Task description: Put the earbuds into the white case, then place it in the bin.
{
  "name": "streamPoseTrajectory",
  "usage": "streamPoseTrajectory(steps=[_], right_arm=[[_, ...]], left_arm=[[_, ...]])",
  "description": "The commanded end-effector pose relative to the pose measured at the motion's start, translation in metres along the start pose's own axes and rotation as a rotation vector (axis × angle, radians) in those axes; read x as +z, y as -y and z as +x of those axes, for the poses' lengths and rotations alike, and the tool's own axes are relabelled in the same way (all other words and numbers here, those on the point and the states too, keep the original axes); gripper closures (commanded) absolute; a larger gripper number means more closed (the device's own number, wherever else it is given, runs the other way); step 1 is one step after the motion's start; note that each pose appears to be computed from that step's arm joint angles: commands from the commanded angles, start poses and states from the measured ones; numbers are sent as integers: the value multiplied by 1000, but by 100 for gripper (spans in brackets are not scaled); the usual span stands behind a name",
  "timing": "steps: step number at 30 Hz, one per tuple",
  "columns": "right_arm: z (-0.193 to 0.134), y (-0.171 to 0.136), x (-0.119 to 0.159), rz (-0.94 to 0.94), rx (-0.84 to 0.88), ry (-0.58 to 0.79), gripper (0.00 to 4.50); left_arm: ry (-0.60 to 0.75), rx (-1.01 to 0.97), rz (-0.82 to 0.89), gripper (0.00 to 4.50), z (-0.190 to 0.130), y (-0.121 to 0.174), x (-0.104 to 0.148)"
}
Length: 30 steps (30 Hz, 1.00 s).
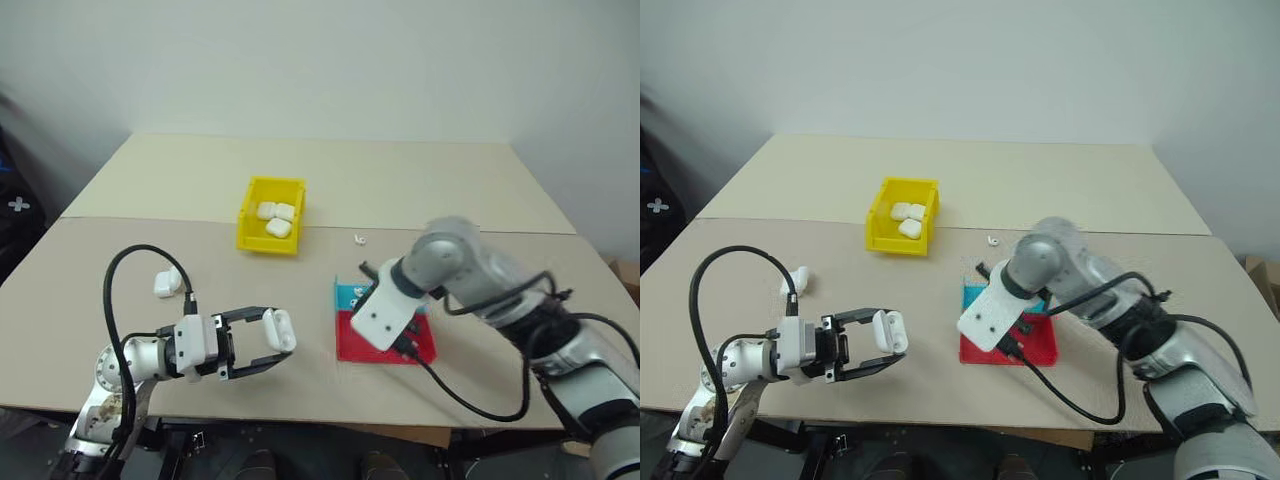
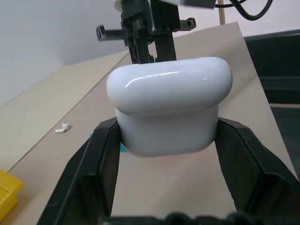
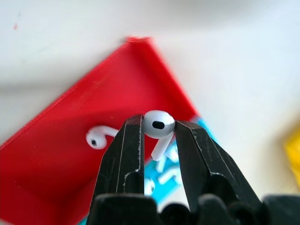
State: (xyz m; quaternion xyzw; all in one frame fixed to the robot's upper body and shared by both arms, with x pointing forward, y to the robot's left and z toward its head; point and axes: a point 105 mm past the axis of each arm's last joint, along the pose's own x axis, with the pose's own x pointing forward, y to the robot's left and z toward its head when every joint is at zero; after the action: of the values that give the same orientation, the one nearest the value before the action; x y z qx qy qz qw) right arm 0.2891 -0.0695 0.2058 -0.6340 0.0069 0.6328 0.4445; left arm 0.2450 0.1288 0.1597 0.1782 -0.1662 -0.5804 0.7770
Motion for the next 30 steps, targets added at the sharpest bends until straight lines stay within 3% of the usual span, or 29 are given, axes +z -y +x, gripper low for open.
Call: streamPoseTrajectory(steps=[1, 8, 16, 21, 30], right_arm=[[-54, 21, 11, 189, -273, 161, 329], [-124, 31, 37, 402, -710, 608, 329], [-146, 23, 74, 388, -829, 1018, 329], [-129, 20, 86, 383, -767, 1074, 329], [-93, 22, 94, 350, -629, 1018, 329]], left_arm=[[130, -23, 17, 173, 17, -6, 30], [291, -94, -44, 173, 37, -15, 61], [411, -221, -83, 173, 56, -13, 82], [412, -254, -80, 173, 56, -12, 84], [391, -261, -57, 173, 53, -11, 86]])
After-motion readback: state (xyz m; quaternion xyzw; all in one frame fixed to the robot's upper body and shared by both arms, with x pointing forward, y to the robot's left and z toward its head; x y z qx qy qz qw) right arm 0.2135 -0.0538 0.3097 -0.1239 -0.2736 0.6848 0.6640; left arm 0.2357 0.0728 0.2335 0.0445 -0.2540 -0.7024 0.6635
